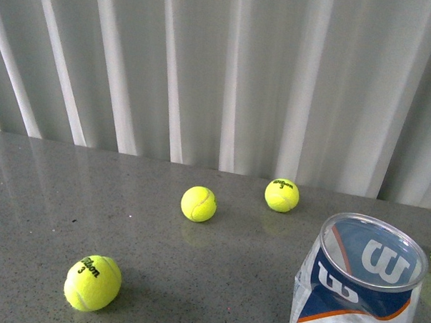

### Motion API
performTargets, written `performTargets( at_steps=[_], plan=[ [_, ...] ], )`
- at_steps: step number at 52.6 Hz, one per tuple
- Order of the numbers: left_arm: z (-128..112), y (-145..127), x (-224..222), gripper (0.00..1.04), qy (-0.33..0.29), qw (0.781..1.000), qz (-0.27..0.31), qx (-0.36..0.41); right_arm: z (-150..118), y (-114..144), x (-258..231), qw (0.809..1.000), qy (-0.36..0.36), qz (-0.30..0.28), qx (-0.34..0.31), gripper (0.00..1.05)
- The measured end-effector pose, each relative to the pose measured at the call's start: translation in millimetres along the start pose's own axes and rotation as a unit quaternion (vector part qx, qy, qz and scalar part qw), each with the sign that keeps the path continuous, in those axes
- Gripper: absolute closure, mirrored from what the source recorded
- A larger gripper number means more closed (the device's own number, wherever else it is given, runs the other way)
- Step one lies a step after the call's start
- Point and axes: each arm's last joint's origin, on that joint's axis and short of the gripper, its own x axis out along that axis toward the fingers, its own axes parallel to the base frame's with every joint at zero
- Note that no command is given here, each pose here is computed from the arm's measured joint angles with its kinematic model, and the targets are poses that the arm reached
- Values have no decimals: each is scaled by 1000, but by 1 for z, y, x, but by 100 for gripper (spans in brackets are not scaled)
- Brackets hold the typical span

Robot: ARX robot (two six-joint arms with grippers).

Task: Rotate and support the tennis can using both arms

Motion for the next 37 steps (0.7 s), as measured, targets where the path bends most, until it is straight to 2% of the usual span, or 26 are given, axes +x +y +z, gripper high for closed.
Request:
performTargets(
  at_steps=[3, 18, 37],
  plan=[
    [-10, 0, -6, 101, -5, 1000, 0, 0, 0, 0, 0, 1000, 0, 0, 0, 7],
    [-45, 0, -21, 101, -3, 1000, 0, -2, 0, 0, 0, 1000, 0, 0, 0, 7],
    [-71, 0, -37, 101, -9, 1000, 1, -2, 0, 0, 0, 1000, 0, 0, 0, 7]
  ],
)
